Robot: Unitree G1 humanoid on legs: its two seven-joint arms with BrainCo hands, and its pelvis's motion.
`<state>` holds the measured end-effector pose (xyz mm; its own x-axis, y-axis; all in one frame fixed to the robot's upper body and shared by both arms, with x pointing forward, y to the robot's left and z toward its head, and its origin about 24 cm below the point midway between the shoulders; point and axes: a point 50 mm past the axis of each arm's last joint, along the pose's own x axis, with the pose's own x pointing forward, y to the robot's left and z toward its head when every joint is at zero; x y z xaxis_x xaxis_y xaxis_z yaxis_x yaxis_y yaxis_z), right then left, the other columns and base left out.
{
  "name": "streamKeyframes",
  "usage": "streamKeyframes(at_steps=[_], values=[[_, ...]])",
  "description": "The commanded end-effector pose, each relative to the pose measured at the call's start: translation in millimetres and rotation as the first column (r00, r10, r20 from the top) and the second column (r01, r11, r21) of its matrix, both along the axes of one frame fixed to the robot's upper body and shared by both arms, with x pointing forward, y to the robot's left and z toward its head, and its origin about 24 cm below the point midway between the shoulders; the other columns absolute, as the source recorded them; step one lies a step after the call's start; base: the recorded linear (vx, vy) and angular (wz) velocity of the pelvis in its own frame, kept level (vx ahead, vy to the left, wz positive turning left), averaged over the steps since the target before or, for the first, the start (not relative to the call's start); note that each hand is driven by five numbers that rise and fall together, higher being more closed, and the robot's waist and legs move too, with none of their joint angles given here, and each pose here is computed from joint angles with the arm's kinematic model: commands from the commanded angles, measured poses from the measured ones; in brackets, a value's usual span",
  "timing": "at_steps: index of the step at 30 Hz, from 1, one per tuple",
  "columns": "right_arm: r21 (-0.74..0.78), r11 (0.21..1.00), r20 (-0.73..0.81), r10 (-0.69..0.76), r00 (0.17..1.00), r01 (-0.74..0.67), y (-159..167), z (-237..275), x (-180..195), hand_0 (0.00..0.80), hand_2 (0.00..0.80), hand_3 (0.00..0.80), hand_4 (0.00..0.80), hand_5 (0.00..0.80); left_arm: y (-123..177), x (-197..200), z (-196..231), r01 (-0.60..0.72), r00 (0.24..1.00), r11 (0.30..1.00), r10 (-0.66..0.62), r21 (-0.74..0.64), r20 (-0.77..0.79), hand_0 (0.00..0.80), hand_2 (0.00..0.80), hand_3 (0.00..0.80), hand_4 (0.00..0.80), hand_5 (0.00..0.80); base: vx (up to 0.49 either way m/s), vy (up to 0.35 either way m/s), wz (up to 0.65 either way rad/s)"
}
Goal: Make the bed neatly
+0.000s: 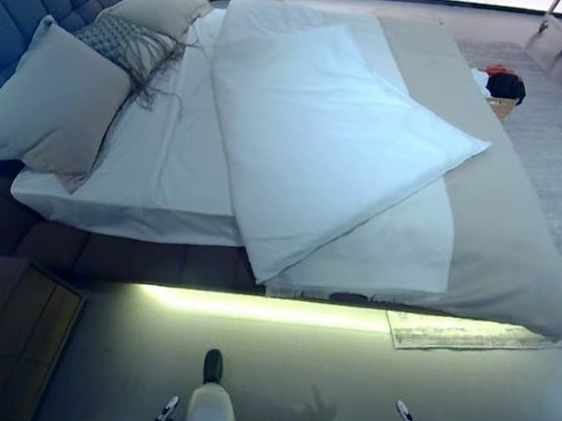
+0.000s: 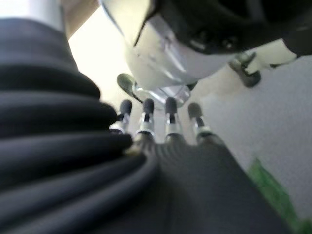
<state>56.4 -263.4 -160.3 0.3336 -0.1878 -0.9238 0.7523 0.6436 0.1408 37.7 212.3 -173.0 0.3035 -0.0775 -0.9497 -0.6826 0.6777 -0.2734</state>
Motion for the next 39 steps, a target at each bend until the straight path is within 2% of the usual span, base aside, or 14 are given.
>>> streamKeyframes(at_steps=[1,9,18,22,28,33,39], values=[[-0.006,1.0,0.086,-0.015,0.996,0.016,-1.7,3.2,13.1,0.0,0.0,0.0,0.0,0.0,13.9,-0.2,3.1,0.016,1.0,1.0,-0.016,0.026,0.019,0.0,0.0,0.0,0.0,0.0,0.364,0.381,-0.28],[0.029,0.998,0.136,0.055,0.989,-0.06,9.5,2.7,24.5,0.0,0.0,0.0,0.0,0.0,34.6,23.9,10.6,0.106,0.993,0.99,-0.11,0.088,0.037,0.0,0.0,0.0,0.0,0.0,0.35,0.325,0.01],[0.033,0.999,0.198,-0.02,0.98,0.014,10.1,7.5,48.2,0.0,0.0,0.0,0.0,0.0,27.8,67.6,17.5,0.109,0.98,0.99,-0.123,0.093,0.156,0.0,0.0,0.0,0.0,0.0,0.232,-0.029,-0.07],[0.016,1.0,0.159,0.01,0.987,-0.012,15.5,3.8,39.7,0.0,0.0,0.0,0.0,0.0,20.2,47.5,10.7,0.086,0.989,0.992,-0.095,0.09,0.111,0.0,0.0,0.0,0.0,0.0,0.438,-0.222,0.34],[-0.028,0.996,0.279,0.089,0.956,-0.084,6.9,15.8,67.1,0.0,0.0,0.0,0.0,0.0,17.9,21.2,6.1,0.083,0.995,0.995,-0.086,0.055,0.052,0.0,0.0,0.0,0.0,0.0,0.339,-0.143,0.19],[-0.058,0.992,0.367,0.124,0.922,-0.11,-2.3,27.8,90.2,0.0,0.0,0.0,0.0,0.0,10.3,22.1,5.0,0.158,0.986,0.987,-0.159,0.028,0.052,0.0,0.0,0.0,0.0,0.0,0.187,0.13,-0.17],[-0.036,0.999,0.456,0.042,0.889,-0.029,2.0,34.2,106.2,0.0,0.0,0.0,0.0,0.0,30.1,32.9,10.7,0.153,0.986,0.983,-0.159,0.101,0.052,0.0,0.0,0.0,0.0,0.0,0.09,0.04,-0.46]])
